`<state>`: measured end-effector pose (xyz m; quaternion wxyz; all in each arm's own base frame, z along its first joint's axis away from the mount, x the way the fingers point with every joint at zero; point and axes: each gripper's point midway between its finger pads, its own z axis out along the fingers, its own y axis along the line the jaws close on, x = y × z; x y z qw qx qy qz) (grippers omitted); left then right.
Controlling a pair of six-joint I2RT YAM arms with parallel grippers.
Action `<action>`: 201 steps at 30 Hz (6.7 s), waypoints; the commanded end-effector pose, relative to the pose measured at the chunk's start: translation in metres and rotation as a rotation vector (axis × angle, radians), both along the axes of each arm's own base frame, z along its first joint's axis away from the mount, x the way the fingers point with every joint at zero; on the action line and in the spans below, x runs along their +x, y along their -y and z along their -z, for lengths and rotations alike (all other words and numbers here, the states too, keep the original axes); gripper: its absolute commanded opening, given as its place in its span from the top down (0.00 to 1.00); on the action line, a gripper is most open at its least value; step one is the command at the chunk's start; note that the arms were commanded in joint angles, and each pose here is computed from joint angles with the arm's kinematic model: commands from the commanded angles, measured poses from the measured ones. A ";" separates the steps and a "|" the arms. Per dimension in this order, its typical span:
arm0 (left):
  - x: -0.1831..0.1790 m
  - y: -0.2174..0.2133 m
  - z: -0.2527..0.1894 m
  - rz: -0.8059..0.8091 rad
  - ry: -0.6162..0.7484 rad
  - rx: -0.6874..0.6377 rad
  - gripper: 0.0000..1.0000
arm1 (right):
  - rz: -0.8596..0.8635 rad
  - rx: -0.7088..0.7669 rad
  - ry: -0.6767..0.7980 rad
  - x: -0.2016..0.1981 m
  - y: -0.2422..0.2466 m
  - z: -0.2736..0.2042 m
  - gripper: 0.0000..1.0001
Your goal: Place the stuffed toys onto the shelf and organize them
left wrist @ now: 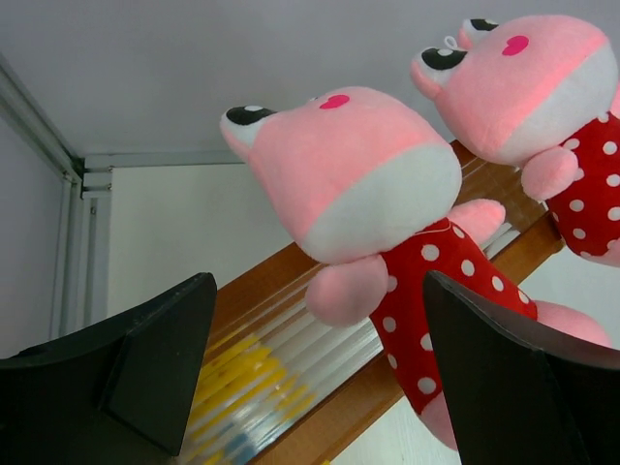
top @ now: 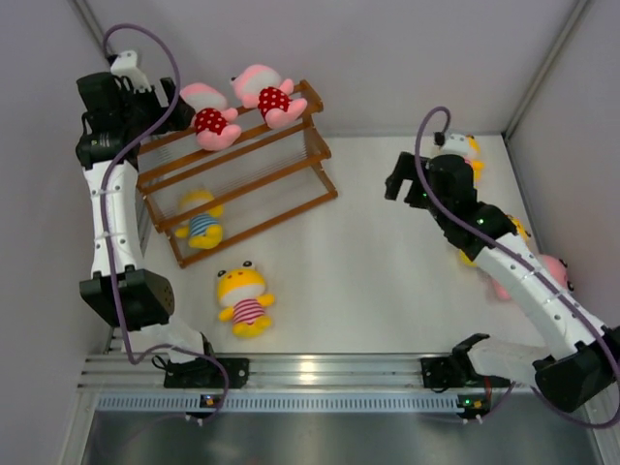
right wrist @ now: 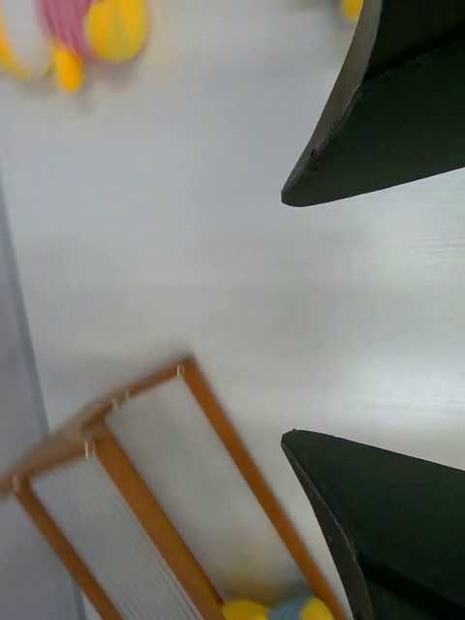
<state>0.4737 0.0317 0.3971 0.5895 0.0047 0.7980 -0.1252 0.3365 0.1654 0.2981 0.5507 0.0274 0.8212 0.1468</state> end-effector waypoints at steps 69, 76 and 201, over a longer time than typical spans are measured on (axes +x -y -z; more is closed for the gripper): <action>-0.268 0.159 0.028 0.776 -0.017 0.199 0.02 | -0.251 0.167 -0.045 -0.002 -0.210 -0.104 1.00; -0.262 0.160 0.016 0.773 0.011 0.192 0.01 | -0.347 0.261 -0.014 -0.030 -0.256 -0.122 1.00; -0.104 -0.068 -0.050 -0.315 0.083 0.449 0.28 | -0.231 0.230 0.050 -0.033 -0.099 -0.087 0.19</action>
